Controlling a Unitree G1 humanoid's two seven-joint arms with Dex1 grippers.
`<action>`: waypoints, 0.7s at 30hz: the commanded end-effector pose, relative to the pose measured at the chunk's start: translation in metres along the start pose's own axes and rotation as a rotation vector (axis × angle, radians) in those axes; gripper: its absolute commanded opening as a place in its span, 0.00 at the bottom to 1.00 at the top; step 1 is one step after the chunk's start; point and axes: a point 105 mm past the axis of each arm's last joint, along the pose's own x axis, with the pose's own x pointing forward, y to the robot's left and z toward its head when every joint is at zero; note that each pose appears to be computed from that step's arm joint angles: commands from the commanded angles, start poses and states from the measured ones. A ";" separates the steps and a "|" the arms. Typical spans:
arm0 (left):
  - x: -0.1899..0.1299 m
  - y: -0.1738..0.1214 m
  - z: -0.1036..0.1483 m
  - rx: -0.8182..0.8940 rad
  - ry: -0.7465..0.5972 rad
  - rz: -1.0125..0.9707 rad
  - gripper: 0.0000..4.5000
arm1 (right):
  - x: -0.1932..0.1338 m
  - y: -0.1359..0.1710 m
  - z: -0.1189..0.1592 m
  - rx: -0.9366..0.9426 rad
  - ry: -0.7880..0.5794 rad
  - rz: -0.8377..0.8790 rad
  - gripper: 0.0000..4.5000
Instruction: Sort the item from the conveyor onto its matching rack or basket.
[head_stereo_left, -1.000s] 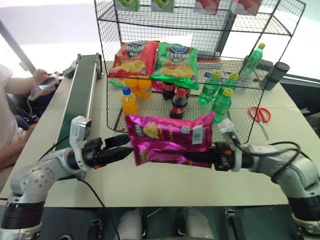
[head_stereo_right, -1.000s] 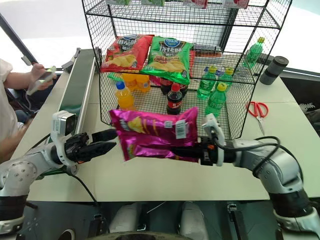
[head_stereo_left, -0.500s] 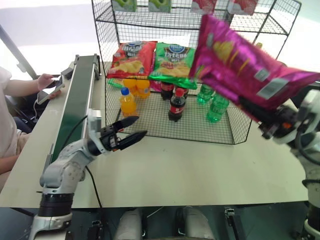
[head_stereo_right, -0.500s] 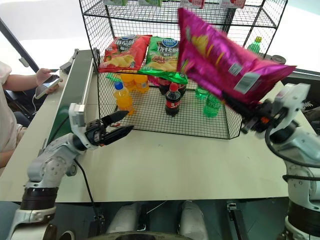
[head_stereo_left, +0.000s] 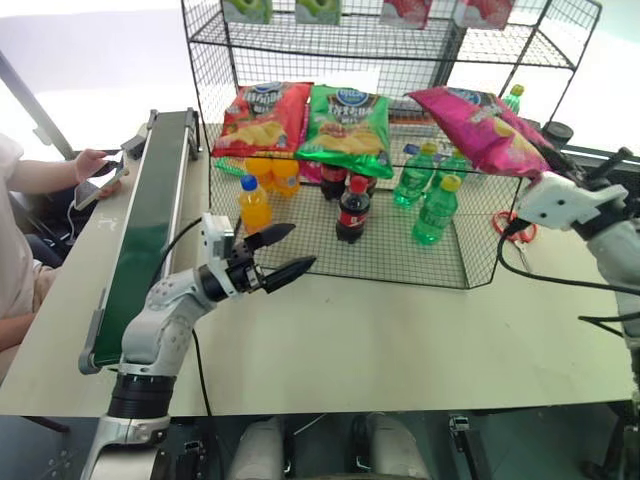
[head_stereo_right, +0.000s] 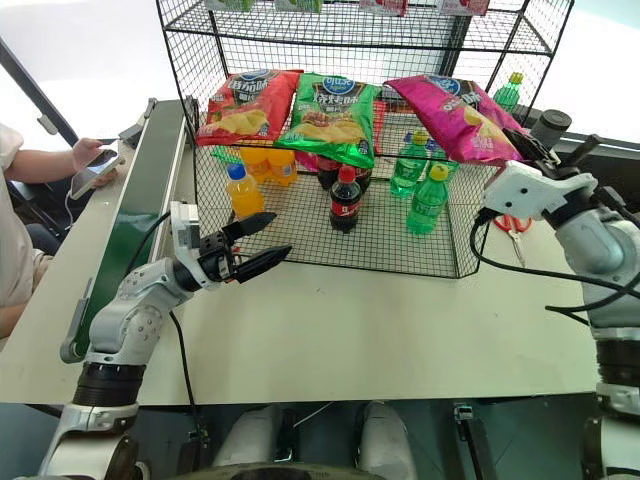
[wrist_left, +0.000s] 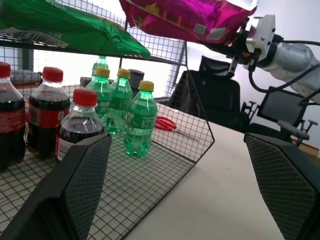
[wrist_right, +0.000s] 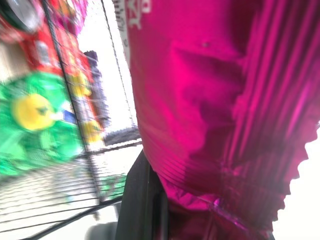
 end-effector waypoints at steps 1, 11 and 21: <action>0.007 -0.008 0.012 0.069 -0.042 -0.008 1.00 | 0.016 -0.008 0.001 -0.072 0.018 -0.032 0.00; 0.014 -0.023 0.031 0.076 -0.153 -0.024 1.00 | 0.050 0.001 -0.006 -0.066 0.130 -0.051 0.00; 0.020 -0.027 0.030 0.080 -0.165 -0.020 1.00 | 0.060 0.006 -0.004 0.042 0.156 -0.036 0.29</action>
